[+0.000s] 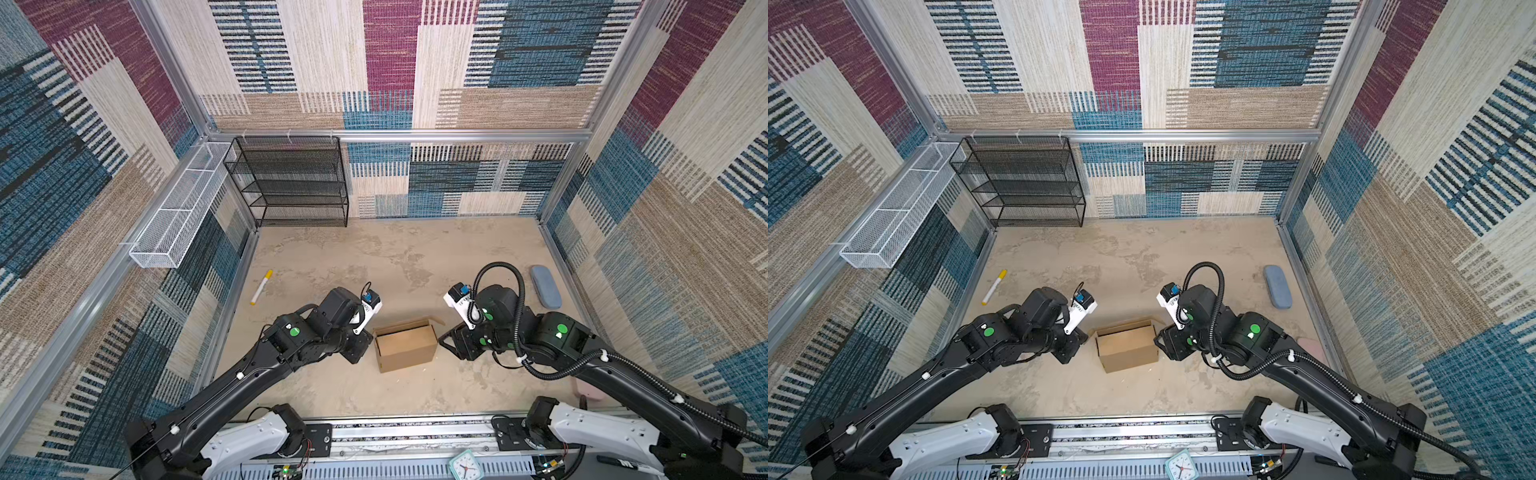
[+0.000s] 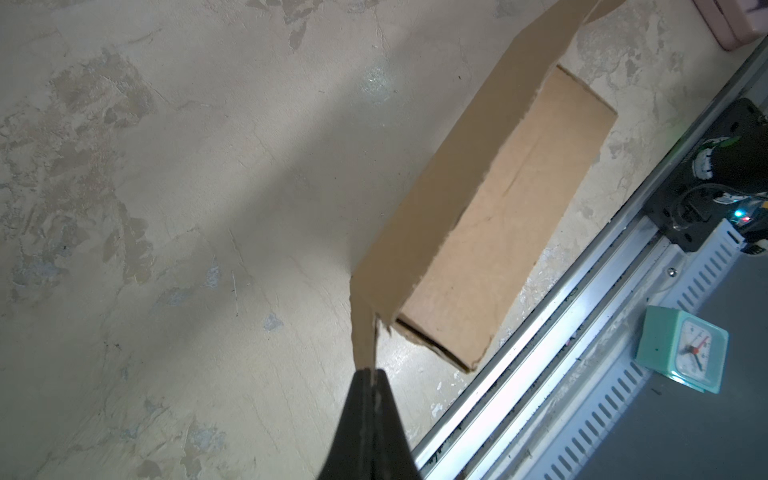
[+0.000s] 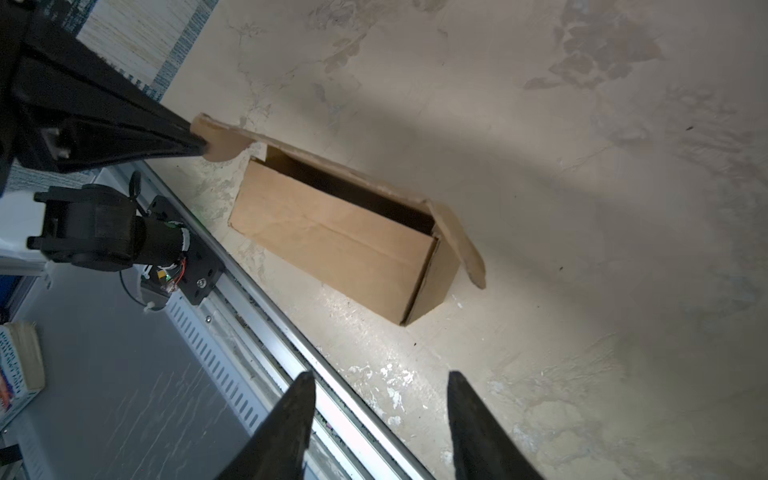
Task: Fold the paper box
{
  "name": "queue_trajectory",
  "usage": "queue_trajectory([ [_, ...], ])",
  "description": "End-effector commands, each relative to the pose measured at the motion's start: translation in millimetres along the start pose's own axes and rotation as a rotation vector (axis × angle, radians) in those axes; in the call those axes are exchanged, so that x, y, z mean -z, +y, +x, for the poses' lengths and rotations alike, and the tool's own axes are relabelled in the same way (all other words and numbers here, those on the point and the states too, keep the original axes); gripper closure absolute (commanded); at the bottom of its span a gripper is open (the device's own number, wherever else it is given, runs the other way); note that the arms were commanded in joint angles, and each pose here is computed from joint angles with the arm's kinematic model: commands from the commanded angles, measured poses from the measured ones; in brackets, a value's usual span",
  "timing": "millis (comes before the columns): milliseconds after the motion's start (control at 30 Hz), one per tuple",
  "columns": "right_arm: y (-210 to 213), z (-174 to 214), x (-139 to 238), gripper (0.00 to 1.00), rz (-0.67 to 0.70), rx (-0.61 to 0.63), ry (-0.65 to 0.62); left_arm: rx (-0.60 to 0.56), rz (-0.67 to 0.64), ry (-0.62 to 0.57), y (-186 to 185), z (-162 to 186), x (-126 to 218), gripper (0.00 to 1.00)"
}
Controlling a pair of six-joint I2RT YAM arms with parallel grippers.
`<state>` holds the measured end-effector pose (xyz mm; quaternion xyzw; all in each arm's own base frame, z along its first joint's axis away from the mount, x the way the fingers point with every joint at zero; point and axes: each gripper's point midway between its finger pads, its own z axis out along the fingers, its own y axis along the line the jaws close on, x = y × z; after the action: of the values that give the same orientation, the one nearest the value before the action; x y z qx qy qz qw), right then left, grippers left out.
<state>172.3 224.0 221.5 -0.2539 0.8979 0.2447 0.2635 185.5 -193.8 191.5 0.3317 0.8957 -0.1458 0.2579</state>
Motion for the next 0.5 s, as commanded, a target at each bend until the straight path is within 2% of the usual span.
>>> queue_trajectory([
  [0,-6.1,-26.3,-0.6,0.45,0.045,0.052,-0.086,-0.015,-0.007,-0.004,1.3,-2.1,1.2,1.0],
  [267,-12.6,-27.8,-27.6,0.45,0.013,0.092,-0.035,-0.018,-0.004,0.0,0.8,-2.5,0.4,1.0],
  [467,-17.6,-38.0,-25.9,0.48,0.029,0.094,-0.07,-0.019,0.0,0.008,0.2,-3.7,-0.2,1.0],
])
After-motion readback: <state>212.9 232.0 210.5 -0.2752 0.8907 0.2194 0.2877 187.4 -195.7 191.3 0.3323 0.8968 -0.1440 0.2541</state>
